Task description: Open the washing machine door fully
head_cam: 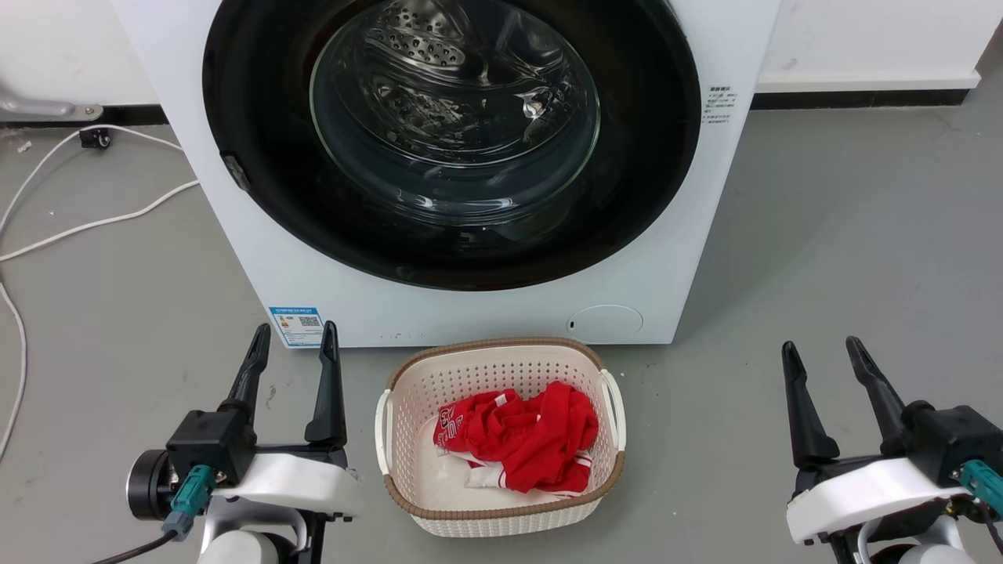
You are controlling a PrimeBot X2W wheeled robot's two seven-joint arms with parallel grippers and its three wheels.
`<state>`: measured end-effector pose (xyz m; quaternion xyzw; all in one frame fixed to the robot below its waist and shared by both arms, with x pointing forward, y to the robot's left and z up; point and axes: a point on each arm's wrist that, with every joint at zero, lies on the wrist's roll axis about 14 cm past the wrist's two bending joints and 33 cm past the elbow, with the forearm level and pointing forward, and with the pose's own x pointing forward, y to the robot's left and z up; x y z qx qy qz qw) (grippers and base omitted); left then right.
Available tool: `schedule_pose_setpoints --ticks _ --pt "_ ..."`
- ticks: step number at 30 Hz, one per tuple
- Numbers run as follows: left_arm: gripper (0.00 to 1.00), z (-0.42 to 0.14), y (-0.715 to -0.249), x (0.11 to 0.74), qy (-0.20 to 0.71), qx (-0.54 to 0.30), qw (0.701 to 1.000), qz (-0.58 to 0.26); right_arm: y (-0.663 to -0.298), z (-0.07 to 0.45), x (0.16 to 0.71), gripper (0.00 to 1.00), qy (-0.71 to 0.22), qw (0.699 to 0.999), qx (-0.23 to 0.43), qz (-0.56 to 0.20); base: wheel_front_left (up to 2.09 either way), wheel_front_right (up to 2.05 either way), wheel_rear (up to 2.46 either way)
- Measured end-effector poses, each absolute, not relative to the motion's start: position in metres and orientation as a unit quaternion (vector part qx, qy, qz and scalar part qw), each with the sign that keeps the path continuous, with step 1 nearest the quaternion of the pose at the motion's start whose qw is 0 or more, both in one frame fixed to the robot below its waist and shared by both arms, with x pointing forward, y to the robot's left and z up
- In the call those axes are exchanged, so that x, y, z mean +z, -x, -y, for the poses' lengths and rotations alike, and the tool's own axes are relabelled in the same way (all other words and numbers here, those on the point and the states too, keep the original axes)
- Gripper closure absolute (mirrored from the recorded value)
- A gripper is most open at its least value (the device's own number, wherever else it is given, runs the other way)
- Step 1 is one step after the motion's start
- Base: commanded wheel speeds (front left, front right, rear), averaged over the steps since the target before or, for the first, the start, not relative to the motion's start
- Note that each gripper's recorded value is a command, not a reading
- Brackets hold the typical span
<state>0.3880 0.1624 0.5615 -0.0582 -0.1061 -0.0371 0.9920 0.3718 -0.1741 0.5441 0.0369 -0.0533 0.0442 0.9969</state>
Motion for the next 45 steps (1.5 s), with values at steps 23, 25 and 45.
schedule_pose_setpoints --ticks 23,25,45 --pt "0.0 -0.1546 -0.3851 0.566 -0.003 -0.042 0.991 0.13 -0.3699 0.174 0.5425 0.0 0.011 0.997 0.045 0.054 0.0 0.0 0.0" --pt "0.0 -0.1547 -0.3851 0.5661 -0.008 -0.042 0.99 0.131 -0.3699 0.1736 0.5426 0.0 0.015 0.997 0.045 0.055 0.0 0.0 0.0" --pt "0.0 -0.1565 -0.3832 0.562 -0.002 -0.036 0.991 0.125 -0.3702 0.1741 0.5374 1.0 -0.016 0.998 0.044 0.048 0.0 0.0 0.0"
